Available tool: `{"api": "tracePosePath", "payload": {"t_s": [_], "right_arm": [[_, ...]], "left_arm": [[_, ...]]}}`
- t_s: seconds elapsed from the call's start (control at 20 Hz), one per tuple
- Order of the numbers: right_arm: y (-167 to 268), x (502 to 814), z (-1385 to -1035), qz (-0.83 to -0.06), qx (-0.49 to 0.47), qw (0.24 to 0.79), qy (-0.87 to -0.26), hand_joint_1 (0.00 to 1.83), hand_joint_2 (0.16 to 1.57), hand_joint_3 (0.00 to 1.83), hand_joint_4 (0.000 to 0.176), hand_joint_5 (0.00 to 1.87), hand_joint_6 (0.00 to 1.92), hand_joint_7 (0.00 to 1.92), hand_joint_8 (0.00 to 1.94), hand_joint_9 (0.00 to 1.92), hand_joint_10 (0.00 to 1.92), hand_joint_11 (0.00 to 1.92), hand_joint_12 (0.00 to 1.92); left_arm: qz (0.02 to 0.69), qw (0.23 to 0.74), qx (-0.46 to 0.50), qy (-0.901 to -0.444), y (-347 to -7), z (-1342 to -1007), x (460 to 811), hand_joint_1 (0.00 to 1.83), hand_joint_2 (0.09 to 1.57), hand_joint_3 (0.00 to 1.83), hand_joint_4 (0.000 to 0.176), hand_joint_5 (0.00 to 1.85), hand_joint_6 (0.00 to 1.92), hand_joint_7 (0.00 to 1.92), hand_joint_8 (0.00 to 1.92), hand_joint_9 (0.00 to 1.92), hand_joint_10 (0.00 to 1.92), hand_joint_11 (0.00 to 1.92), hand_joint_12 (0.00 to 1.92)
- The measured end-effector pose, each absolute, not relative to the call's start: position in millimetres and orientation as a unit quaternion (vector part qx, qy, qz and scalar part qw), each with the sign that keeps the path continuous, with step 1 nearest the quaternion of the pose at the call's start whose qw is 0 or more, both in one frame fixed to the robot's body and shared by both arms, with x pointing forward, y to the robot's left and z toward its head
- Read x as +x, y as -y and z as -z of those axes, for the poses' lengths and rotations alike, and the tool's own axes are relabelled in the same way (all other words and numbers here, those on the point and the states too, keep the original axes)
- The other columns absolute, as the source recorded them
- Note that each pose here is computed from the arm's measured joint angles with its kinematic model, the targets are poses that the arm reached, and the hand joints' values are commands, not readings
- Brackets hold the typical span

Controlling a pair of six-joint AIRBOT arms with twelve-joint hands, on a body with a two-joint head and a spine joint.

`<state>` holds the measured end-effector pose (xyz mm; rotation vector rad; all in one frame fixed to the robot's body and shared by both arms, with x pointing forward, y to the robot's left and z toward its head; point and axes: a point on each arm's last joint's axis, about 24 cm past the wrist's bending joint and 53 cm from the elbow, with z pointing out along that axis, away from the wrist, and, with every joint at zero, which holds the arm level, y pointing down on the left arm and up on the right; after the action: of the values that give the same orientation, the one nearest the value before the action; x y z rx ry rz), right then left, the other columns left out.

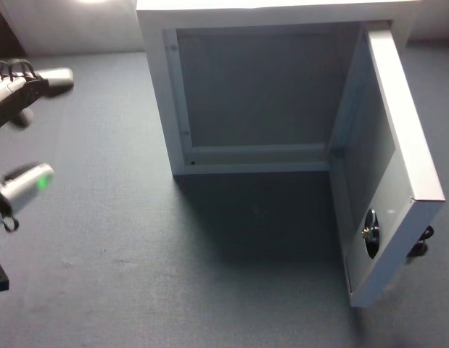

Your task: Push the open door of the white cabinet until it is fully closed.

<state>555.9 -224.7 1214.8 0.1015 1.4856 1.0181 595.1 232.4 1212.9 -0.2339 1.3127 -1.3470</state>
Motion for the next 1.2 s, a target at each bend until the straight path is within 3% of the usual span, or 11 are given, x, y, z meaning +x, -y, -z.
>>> {"api": "tracePosePath", "payload": {"t_s": [0.1,0.2,0.25,0.35,0.55,0.65,0.8,0.9,0.95,1.0,1.2], "right_arm": [[225.0,556.2,-1214.4,-0.442,0.045,0.62,-0.647,0.4,1.35,0.0,0.0,0.32,0.03,0.14,0.0,0.07,0.14,0.0,1.04],[224.6,555.8,-1215.3,-0.442,0.041,0.62,-0.647,0.37,1.36,0.0,0.0,0.32,0.02,0.11,0.0,0.06,0.12,0.0,0.99],[224.2,555.4,-1216.0,-0.441,0.038,0.62,-0.648,0.38,1.37,0.0,0.0,0.32,0.01,0.13,0.0,0.08,0.12,0.0,1.05],[222.0,554.0,-1215.8,-0.442,0.032,0.617,-0.65,0.33,1.38,0.0,0.0,0.31,0.0,0.16,0.01,0.11,0.11,0.0,1.01],[213.6,548.5,-1214.3,-0.446,0.006,0.607,-0.658,0.31,1.38,0.0,0.0,0.31,0.0,0.23,0.01,0.21,0.12,0.0,0.95],[209.8,546.1,-1210.7,-0.445,-0.005,0.598,-0.667,0.36,1.36,0.0,0.0,0.33,0.01,0.26,0.01,0.25,0.12,0.0,1.06],[204.3,543.1,-1211.2,-0.451,-0.016,0.588,-0.672,0.24,1.37,0.0,0.0,0.32,0.0,0.29,0.01,0.3,0.14,0.0,1.26],[199.9,539.7,-1210.9,-0.458,-0.025,0.58,-0.673,0.2,1.38,0.0,0.0,0.29,0.01,0.28,0.01,0.3,0.13,0.0,1.1],[196.4,537.8,-1209.5,-0.461,-0.03,0.574,-0.676,0.26,1.37,0.0,0.0,0.3,0.02,0.29,0.01,0.31,0.13,0.0,1.08],[193.0,536.6,-1209.4,-0.465,-0.035,0.57,-0.676,0.31,1.36,0.0,0.0,0.31,0.01,0.28,0.0,0.32,0.12,0.0,1.01],[183.0,535.6,-1212.5,-0.474,-0.049,0.565,-0.674,0.28,1.33,0.0,0.0,0.32,0.01,0.29,0.0,0.3,0.08,0.0,1.09]], "left_arm": [[0.577,0.584,-0.1,-0.562,-232.4,-1213.0,595.1,0.42,1.32,0.0,0.0,0.34,0.01,0.19,0.03,0.14,0.06,0.0,0.63],[0.578,0.579,-0.096,-0.567,-229.6,-1211.0,594.0,0.4,1.32,0.0,0.0,0.33,0.0,0.18,0.0,0.13,0.02,0.0,0.53],[0.577,0.577,-0.094,-0.57,-228.2,-1209.4,593.7,0.39,1.34,0.0,0.0,0.32,0.01,0.18,0.0,0.14,0.02,0.0,0.61],[0.576,0.576,-0.094,-0.572,-228.0,-1208.4,594.0,0.32,1.34,0.0,0.0,0.3,0.0,0.17,0.0,0.13,0.0,0.0,0.57],[0.575,0.577,-0.097,-0.572,-229.5,-1208.4,595.1,0.39,1.33,0.0,0.0,0.31,0.0,0.17,0.0,0.14,0.01,0.0,0.59],[0.573,0.576,-0.097,-0.575,-229.3,-1206.8,595.6,0.41,1.33,0.0,0.0,0.31,0.0,0.17,0.0,0.14,0.0,0.0,0.63],[0.571,0.574,-0.097,-0.579,-228.7,-1204.7,596.1,0.42,1.33,0.0,0.0,0.32,0.0,0.17,0.0,0.14,0.0,0.0,0.73],[0.571,0.573,-0.096,-0.58,-228.1,-1204.3,595.8,0.44,1.32,0.0,0.0,0.32,0.0,0.17,0.0,0.14,0.0,0.0,0.81],[0.57,0.572,-0.096,-0.582,-227.9,-1202.9,596.2,0.45,1.32,0.0,0.0,0.32,0.0,0.17,0.0,0.15,0.0,0.0,0.83],[0.57,0.572,-0.096,-0.583,-227.9,-1202.7,596.3,0.47,1.31,0.0,0.0,0.31,0.0,0.17,0.0,0.15,0.0,0.0,0.83],[0.568,0.57,-0.097,-0.585,-227.8,-1201.1,596.8,0.4,1.29,0.0,0.001,0.2,0.0,0.1,0.0,0.09,0.0,0.0,0.61]]}}
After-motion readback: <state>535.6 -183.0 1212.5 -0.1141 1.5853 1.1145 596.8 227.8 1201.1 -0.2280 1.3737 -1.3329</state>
